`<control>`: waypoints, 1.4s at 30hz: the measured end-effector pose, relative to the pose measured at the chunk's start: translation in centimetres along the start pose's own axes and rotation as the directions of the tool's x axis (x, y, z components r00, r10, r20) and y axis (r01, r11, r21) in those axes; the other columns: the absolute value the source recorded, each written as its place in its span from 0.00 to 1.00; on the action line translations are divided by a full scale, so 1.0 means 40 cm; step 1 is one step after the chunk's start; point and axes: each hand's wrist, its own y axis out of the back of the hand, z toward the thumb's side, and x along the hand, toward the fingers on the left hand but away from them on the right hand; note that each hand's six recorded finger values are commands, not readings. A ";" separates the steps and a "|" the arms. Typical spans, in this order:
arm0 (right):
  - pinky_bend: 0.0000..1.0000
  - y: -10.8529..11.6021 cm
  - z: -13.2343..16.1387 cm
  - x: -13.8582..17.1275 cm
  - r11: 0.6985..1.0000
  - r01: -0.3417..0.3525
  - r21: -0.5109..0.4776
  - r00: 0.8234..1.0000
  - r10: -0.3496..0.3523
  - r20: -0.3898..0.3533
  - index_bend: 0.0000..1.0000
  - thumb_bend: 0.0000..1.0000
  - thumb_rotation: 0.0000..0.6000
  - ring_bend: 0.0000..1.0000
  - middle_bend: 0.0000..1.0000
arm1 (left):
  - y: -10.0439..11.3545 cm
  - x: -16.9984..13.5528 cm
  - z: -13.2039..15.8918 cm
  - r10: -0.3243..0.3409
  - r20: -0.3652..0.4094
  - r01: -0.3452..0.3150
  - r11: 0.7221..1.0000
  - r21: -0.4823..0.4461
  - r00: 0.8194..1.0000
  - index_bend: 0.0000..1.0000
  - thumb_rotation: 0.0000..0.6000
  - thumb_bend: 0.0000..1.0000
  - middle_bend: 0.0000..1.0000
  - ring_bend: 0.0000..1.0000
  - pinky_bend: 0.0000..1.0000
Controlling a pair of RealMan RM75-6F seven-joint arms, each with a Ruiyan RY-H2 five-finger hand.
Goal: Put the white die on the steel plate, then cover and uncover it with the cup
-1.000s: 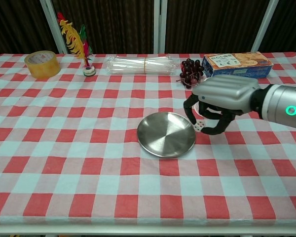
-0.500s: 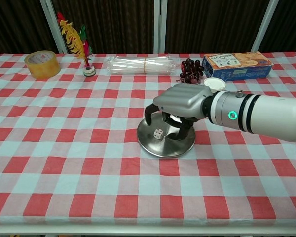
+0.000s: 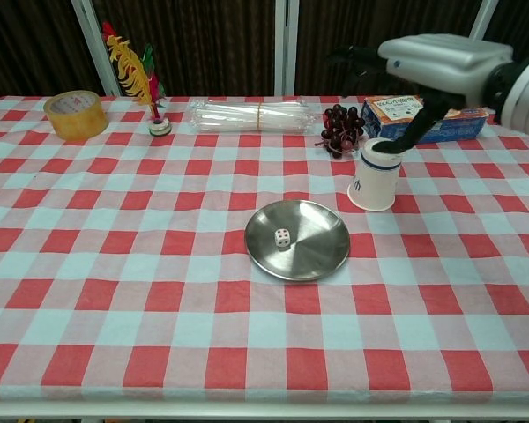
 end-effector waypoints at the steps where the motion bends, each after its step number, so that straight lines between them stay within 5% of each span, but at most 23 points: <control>1: 0.22 0.009 -0.019 0.006 1.000 0.005 -0.022 1.000 -0.005 0.019 0.03 0.13 1.00 0.09 0.18 | 0.001 0.001 0.002 -0.002 0.005 0.002 1.000 -0.001 1.000 0.14 1.00 0.00 0.13 0.02 0.04; 6: 0.17 0.007 -0.101 0.028 0.982 -0.007 -0.188 0.993 0.029 0.113 0.03 0.12 1.00 0.05 0.17 | 0.007 0.004 0.011 -0.004 0.019 0.004 1.000 -0.004 1.000 0.14 1.00 0.00 0.13 0.02 0.04; 13: 0.17 -0.076 -0.170 0.014 0.916 -0.100 -0.388 0.969 0.179 0.171 0.08 0.12 1.00 0.05 0.18 | 0.015 -0.001 0.018 -0.008 0.031 0.008 1.000 0.000 0.999 0.14 1.00 0.00 0.13 0.02 0.04; 23: 0.17 -0.158 -0.153 -0.047 0.884 -0.155 -0.440 0.958 0.244 0.153 0.16 0.13 1.00 0.06 0.20 | 0.016 -0.003 0.018 -0.016 0.024 0.015 1.000 0.004 1.000 0.14 1.00 0.00 0.13 0.02 0.04; 32: 0.17 -0.171 -0.168 -0.060 0.896 -0.154 -0.416 0.953 0.245 0.175 0.21 0.16 1.00 0.07 0.22 | 0.011 -0.004 0.015 -0.023 0.020 0.023 1.000 0.001 1.000 0.14 1.00 0.00 0.13 0.02 0.04; 35: 0.17 -0.175 -0.171 -0.060 0.895 -0.153 -0.420 0.952 0.248 0.181 0.29 0.20 1.00 0.07 0.24 | 0.010 -0.003 0.015 -0.025 0.019 0.025 1.000 0.000 1.000 0.14 1.00 0.00 0.13 0.02 0.04; 39: 0.17 -0.176 -0.171 -0.065 0.889 -0.132 -0.439 0.953 0.235 0.190 0.54 0.31 1.00 0.11 0.30 | 0.009 -0.003 0.015 -0.025 0.021 0.025 1.000 0.000 0.999 0.14 1.00 0.00 0.13 0.02 0.04; 42: 0.17 -0.169 -0.169 -0.064 0.885 -0.111 -0.452 0.958 0.217 0.190 0.60 0.33 1.00 0.13 0.33 | 0.011 -0.004 0.014 -0.025 0.019 0.025 1.000 -0.001 1.000 0.14 1.00 0.00 0.13 0.02 0.04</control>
